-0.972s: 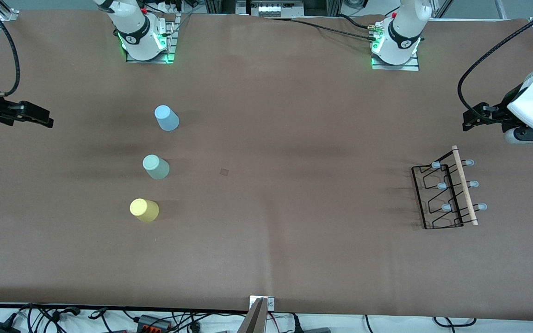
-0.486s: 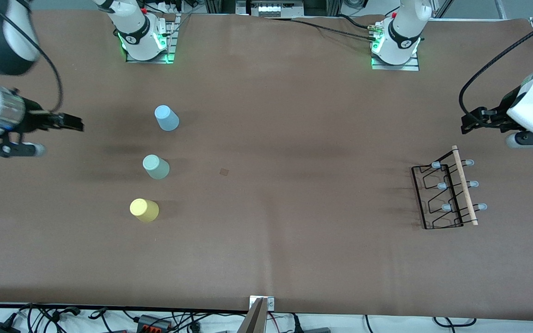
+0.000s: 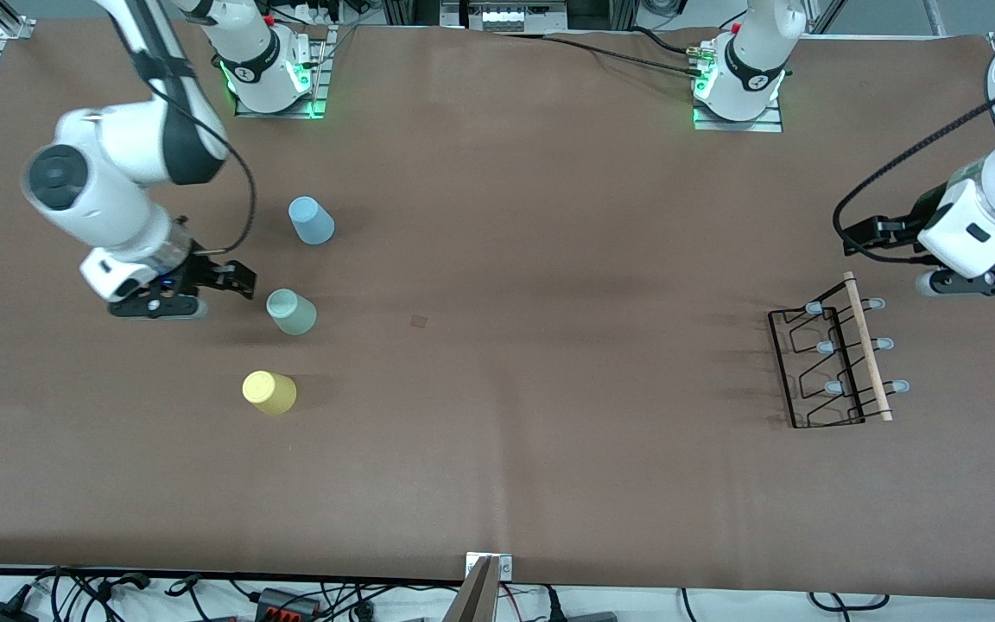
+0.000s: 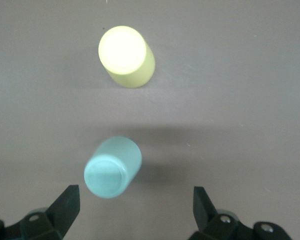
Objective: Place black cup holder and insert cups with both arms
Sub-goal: 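Reach the right gripper to the teal cup while the left gripper reaches the rack, then grasp the teal cup and the rack handle with the right and left grippers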
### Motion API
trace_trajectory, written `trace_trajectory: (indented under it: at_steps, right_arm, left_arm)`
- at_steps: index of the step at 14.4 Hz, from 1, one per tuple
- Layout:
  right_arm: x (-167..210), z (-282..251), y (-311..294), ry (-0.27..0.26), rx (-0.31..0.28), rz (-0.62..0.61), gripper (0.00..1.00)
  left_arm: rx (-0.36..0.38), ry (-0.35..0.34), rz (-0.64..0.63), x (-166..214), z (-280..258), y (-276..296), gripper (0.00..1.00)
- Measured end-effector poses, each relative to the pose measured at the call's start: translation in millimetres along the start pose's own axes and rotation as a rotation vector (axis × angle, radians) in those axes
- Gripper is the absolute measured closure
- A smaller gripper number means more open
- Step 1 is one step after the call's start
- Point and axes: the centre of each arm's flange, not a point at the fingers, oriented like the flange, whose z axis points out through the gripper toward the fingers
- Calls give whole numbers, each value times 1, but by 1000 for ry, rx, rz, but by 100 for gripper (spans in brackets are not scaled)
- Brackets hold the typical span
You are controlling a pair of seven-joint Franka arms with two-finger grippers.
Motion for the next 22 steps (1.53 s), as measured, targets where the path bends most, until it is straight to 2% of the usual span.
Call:
trace_trajectory:
  at_steps: [2, 4, 6, 12, 13, 14, 16, 17, 18, 19, 20, 21, 22]
  right_arm:
    - [-12, 26, -14, 32, 10, 5, 0]
    - [-16, 45, -20, 43, 16, 4, 0]
    - [-16, 61, -21, 43, 18, 3, 0]
    - [-22, 89, -25, 10, 16, -5, 0]
    - [-23, 91, -25, 7, 15, -5, 0]
    - [-23, 94, -25, 2, 15, -5, 0]
    - [-26, 100, -27, -9, 14, -9, 0]
    - [-27, 102, -30, -14, 13, -6, 8]
    - [-28, 104, -33, -18, 13, 2, 8]
    - [-29, 105, -36, -19, 13, 10, 12]
    - [-30, 105, -40, -20, 14, 13, 25]
    - [-30, 103, -43, -15, 15, 13, 32]
    - [-30, 103, -45, -15, 15, 9, 32]
  left_arm:
    - [1, -20, 2, 13, 13, -4, 0]
    - [10, -50, 5, 27, 36, -6, 0]
    - [21, -48, 21, 43, 58, -9, 0]
    - [17, 75, 113, 81, 116, -42, 4]
    - [17, 83, 112, 83, 126, -46, 8]
    - [16, 82, 115, 83, 135, -47, 18]
    - [15, 69, 113, 82, 149, -49, 24]
    - [14, 60, 112, 81, 155, -51, 32]
    - [13, 58, 110, 81, 160, -53, 34]
    - [13, 65, 107, 82, 164, -55, 34]
    - [13, 71, 104, 82, 167, -58, 36]
    - [13, 72, 102, 83, 170, -60, 37]
    - [12, 68, 101, 83, 174, -61, 37]
